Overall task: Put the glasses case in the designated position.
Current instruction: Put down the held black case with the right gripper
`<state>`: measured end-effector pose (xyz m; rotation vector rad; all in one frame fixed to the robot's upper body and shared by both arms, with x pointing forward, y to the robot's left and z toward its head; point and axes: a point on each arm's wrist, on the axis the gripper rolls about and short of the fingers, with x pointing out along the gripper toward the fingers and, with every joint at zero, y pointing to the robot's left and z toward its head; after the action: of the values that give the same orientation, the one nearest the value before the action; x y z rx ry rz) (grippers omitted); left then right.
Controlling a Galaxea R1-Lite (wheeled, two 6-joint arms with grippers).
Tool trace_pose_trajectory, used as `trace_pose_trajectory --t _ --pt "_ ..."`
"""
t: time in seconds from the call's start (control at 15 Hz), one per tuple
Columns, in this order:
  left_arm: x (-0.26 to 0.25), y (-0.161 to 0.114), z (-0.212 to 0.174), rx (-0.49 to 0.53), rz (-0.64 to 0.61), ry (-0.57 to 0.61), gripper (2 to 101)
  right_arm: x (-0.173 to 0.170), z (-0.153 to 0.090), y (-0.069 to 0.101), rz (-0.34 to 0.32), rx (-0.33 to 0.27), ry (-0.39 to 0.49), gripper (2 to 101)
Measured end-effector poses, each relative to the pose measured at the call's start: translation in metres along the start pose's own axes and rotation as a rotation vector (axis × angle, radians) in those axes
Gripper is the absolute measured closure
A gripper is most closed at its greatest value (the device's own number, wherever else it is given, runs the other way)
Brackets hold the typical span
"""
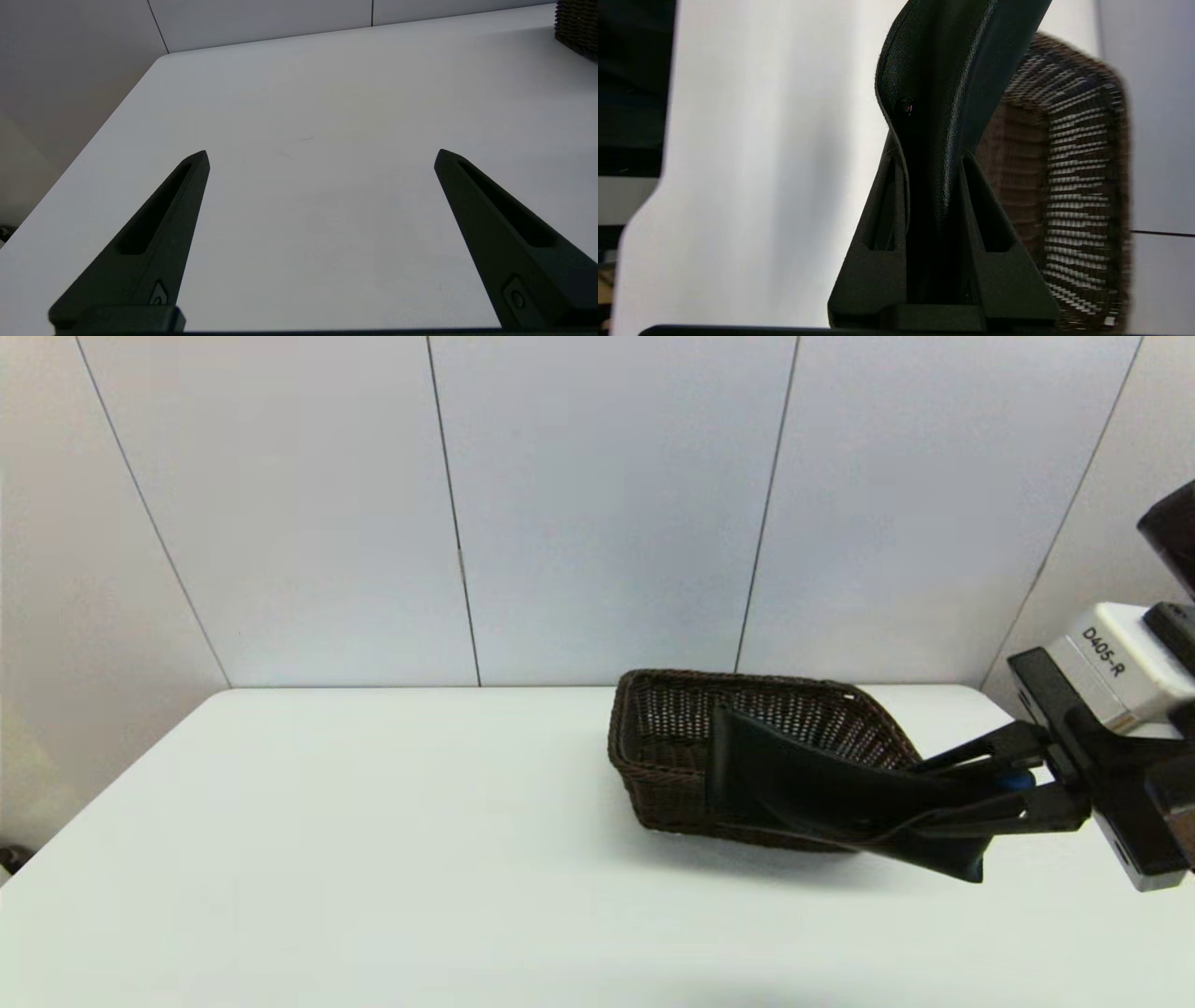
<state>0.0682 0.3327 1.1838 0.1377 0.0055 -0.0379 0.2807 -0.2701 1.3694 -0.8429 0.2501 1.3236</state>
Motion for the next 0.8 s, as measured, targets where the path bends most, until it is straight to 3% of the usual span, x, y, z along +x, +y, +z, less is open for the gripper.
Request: trace_pose_trajectory --t 0.33,0.8 --pt "0.000 0.000 0.000 -0.001 0.000 0.000 5.3 0.006 -0.016 0.010 0.035 0.008 0.028 83.7" --pt "0.000 0.000 0.000 0.000 0.000 0.000 5.3 0.028 -0.042 0.001 0.113 0.026 0.063 84.0"
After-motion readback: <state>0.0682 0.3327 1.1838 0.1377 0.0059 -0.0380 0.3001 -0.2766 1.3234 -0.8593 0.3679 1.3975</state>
